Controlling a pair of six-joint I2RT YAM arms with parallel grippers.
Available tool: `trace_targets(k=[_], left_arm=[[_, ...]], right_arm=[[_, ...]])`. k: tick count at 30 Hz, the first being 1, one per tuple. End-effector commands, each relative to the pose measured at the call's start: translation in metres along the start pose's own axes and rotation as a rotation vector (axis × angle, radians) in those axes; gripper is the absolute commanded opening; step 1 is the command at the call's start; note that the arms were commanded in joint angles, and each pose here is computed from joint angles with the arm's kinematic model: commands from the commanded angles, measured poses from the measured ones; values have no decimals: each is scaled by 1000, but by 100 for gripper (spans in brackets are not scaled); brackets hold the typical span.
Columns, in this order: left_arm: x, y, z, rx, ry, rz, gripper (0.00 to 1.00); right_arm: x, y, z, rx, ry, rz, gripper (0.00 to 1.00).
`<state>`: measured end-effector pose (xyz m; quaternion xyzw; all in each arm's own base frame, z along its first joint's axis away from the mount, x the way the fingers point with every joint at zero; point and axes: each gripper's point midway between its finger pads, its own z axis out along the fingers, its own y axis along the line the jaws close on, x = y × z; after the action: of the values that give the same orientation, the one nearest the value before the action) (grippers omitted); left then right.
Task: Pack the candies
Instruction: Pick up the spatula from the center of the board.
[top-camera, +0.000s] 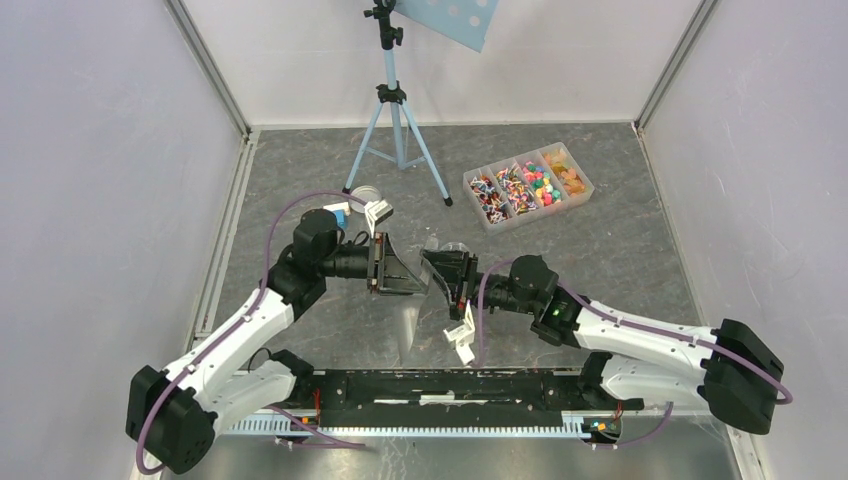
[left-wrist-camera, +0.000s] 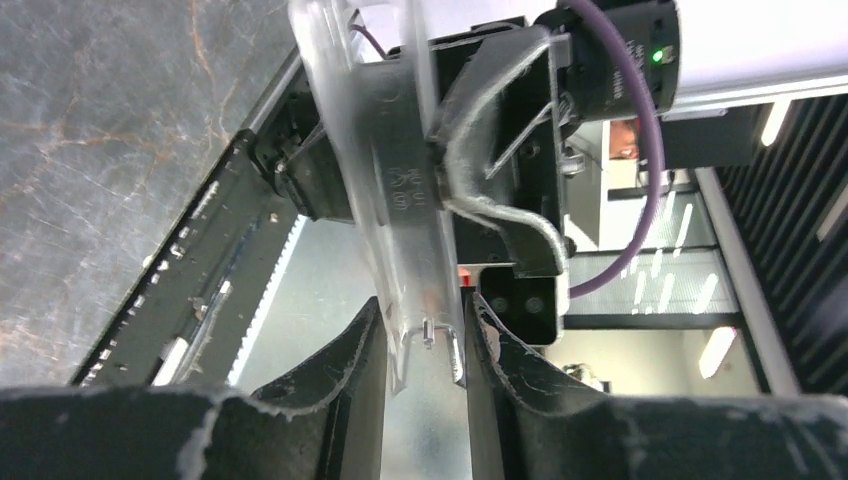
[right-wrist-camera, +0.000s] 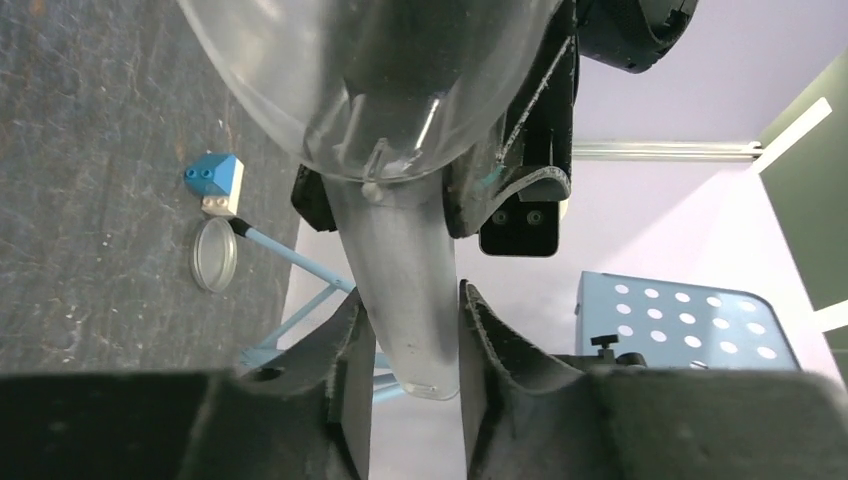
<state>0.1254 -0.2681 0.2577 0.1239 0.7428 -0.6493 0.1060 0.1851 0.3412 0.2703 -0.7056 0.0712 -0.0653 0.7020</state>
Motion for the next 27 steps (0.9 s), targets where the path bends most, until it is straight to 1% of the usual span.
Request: trace_targets(k=[1, 3, 5, 7, 8, 9, 10, 11, 12, 13, 14, 15, 16, 18, 20, 21, 24, 27], left_arm=[[-11, -37, -3, 58, 3, 75, 29], [-20, -41, -5, 29, -27, 103, 42], [-34, -46, -10, -22, -76, 156, 69], [-56, -54, -21, -94, -153, 264, 87], [-70, -57, -29, -160, -212, 330, 95], [-82, -63, -39, -223, -263, 392, 99], [-95, -62, -50, -318, -324, 446, 100], [-106, -64, -62, -400, -382, 484, 100], [-119, -66, -76, -484, -457, 512, 100], [-126, -66, -87, -548, -499, 541, 100], [-129, -71, -95, -578, -523, 578, 100], [-131, -76, -102, -599, -544, 620, 100], [-131, -79, -106, -611, -561, 649, 99], [-129, -84, -114, -619, -592, 693, 97], [-124, -88, -118, -607, -613, 724, 94], [-121, -86, -117, -599, -614, 732, 93], [-114, -76, -113, -579, -602, 728, 89], [-112, -53, -102, -588, -537, 679, 82]], right_arm=[[1, -10, 3, 52, 7, 49, 23], [-1, -7, 2, 56, -1, 114, 15], [-2, -1, 2, 53, -4, 216, 9], [-1, 2, 1, 71, 5, 370, 7], [0, 3, 1, 80, 18, 465, 6], [2, 3, 0, 98, 35, 565, 6], [5, 2, -1, 118, 55, 660, 6], [8, 3, -2, 140, 84, 792, 5], [11, 8, -3, 136, 123, 904, 6], [16, 11, -2, 136, 174, 1004, 6], [20, 12, -1, 144, 218, 1124, 6], [22, 23, 0, 109, 275, 1210, 5], [20, 29, 2, 92, 302, 1296, 5], [18, 46, 2, 83, 367, 1464, 3], [22, 68, -2, 122, 486, 1656, 4], [21, 76, -2, 124, 516, 1739, 4], [13, 92, 6, 73, 576, 1877, 0], [12, 99, 15, 21, 625, 1913, 0]])
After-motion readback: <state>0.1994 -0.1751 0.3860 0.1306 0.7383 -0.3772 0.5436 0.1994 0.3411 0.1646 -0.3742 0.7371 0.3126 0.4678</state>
